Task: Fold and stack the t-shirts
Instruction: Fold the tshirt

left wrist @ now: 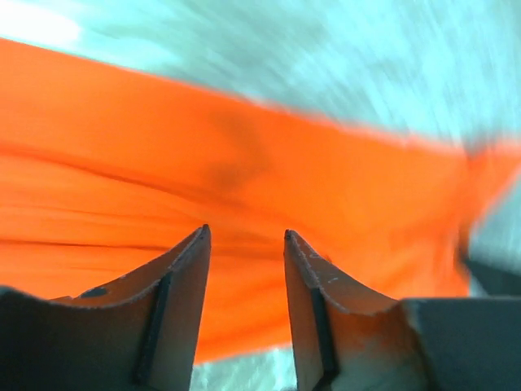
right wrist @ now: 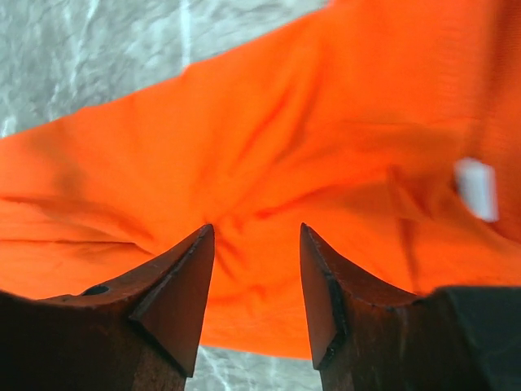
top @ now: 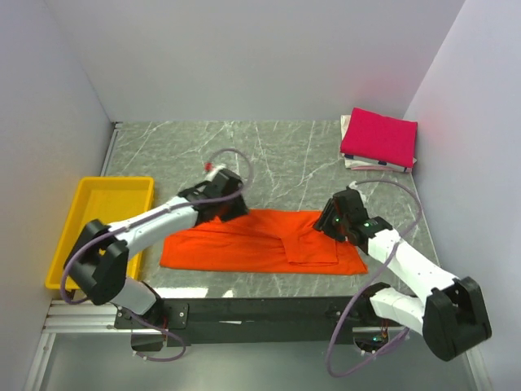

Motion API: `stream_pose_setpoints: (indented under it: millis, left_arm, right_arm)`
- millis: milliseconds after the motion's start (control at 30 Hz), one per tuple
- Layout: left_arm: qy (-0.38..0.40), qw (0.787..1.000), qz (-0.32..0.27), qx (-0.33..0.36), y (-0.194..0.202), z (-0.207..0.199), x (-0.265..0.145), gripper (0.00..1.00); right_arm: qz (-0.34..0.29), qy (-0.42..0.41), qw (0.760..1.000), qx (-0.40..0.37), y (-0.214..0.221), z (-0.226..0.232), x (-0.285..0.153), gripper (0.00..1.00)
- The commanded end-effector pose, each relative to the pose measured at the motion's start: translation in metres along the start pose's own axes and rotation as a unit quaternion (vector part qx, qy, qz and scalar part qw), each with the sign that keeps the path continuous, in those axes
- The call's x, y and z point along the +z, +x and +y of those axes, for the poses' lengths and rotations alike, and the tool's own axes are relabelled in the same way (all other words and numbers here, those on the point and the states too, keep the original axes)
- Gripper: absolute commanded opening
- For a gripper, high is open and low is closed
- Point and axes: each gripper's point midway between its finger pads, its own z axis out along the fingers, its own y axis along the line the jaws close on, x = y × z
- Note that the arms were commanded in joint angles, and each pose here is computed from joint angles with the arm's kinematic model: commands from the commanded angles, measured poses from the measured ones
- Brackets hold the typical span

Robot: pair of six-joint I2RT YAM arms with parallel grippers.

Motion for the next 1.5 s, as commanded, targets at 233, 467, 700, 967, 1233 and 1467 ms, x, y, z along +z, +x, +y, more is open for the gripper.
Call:
stream_pose_setpoints:
  millis: [233,467,700,967,1233,1467]
  left_arm:
    - [-0.169,0.978,-0.034,-0.119,-0.051,0.089,0.005,0.38]
    - [-0.224,0.954,-0.060,-0.191,-0.058,0.137,0.002,0.40]
    - [-0.266,0.934,-0.054,-0.232,-0.044,0.186,-0.005,0.42]
    - [-0.248,0.934,-0.045,-0.253,-0.037,0.209,-0.008,0.46]
    - [-0.215,0.946,-0.060,-0.236,-0.050,0.197,-0.019,0.44]
    - [-0.233,0.937,-0.072,-0.252,-0.057,0.198,-0.026,0.40]
  right_arm:
    - [-0.029,-0.016,0.999,0.008,-0.025,0.039,0.024,0.52]
    - [-0.047,0.035,0.997,0.050,-0.045,0.003,0.041,0.53]
    - [-0.020,0.065,0.994,0.090,-0.041,-0.035,0.059,0.54]
    - [-0.025,0.080,0.991,0.108,-0.054,-0.061,0.058,0.55]
    - [-0.063,0.039,0.995,0.067,-0.072,-0.026,0.020,0.56]
    - [-0.064,-0.022,0.998,-0.004,-0.047,0.036,-0.003,0.55]
